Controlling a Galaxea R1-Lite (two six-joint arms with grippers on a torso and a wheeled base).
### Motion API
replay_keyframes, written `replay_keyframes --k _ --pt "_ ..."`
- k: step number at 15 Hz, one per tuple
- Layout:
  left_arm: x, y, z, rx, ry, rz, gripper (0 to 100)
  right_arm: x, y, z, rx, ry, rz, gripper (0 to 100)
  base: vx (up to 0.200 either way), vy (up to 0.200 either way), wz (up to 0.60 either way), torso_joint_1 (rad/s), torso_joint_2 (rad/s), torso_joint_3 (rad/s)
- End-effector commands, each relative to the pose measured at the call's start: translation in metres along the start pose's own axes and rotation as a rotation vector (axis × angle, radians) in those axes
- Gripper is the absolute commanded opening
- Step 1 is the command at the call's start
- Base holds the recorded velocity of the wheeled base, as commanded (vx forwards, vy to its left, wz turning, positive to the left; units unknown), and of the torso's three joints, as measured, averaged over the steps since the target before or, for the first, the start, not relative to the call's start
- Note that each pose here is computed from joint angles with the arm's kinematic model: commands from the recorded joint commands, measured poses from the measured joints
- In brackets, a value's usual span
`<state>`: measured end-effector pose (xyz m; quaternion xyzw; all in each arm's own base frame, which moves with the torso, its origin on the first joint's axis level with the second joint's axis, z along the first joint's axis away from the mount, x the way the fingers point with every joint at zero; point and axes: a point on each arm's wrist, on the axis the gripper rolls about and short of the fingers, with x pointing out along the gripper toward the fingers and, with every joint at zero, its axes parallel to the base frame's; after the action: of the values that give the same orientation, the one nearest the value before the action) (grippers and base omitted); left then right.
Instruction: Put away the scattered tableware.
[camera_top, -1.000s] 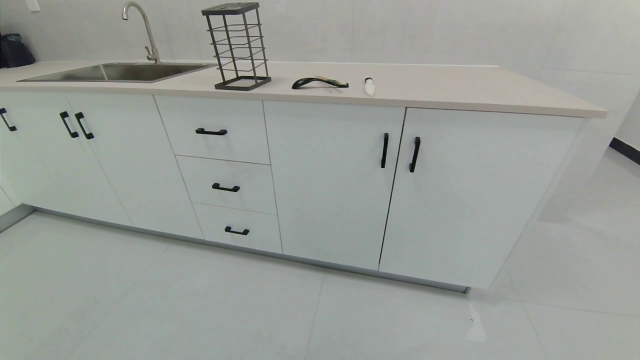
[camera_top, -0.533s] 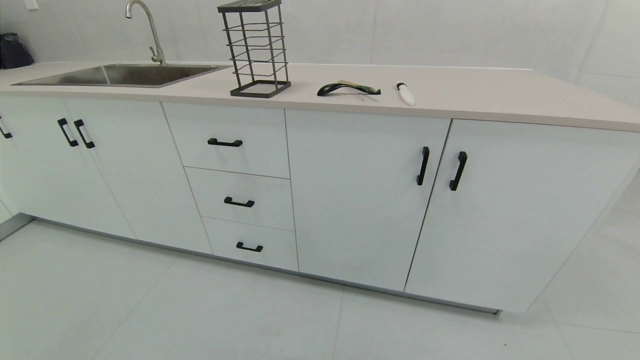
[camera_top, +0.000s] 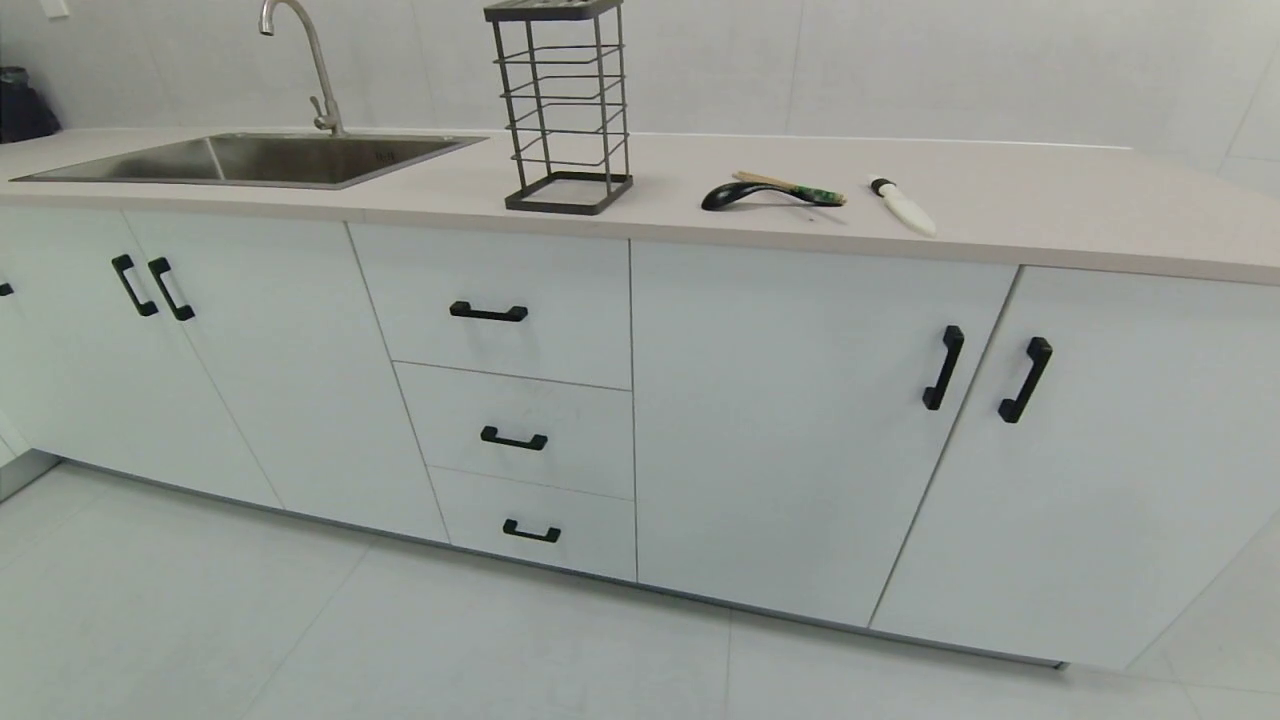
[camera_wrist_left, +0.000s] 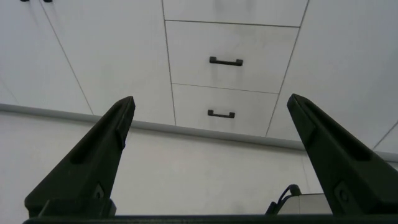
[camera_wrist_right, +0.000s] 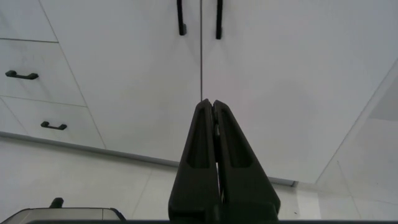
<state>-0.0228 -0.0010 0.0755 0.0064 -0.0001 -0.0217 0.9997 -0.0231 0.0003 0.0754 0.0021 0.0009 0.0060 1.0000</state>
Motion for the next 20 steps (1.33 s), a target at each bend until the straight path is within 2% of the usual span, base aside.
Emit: replay_keyframes --k 1,9,12,20 --pt "0.0 0.0 0.0 0.001 0.0 0.0 100 0.0001 0.0 0.0 0.0 0.001 0.0 0 0.2 0.0 0.0 0.002 0.0 0.002" --pt "0.0 0.0 0.0 0.001 0.0 0.002 100 0.0001 0.0 0.0 0.0 0.001 0.0 0 0.0 0.0 0.0 0.0 0.0 0.0" --pt "0.0 0.0 0.0 0.001 0.0 0.002 100 0.0003 0.0 0.0001 0.0 0.003 0.0 0 0.2 0.0 0.0 0.001 0.0 0.004" --pt "0.0 -0.0002 0.0002 0.0 -0.002 -0.007 100 0.0003 0.0 0.0001 0.0 0.003 0.0 0 0.0 0.0 0.0 0.0 0.0 0.0"
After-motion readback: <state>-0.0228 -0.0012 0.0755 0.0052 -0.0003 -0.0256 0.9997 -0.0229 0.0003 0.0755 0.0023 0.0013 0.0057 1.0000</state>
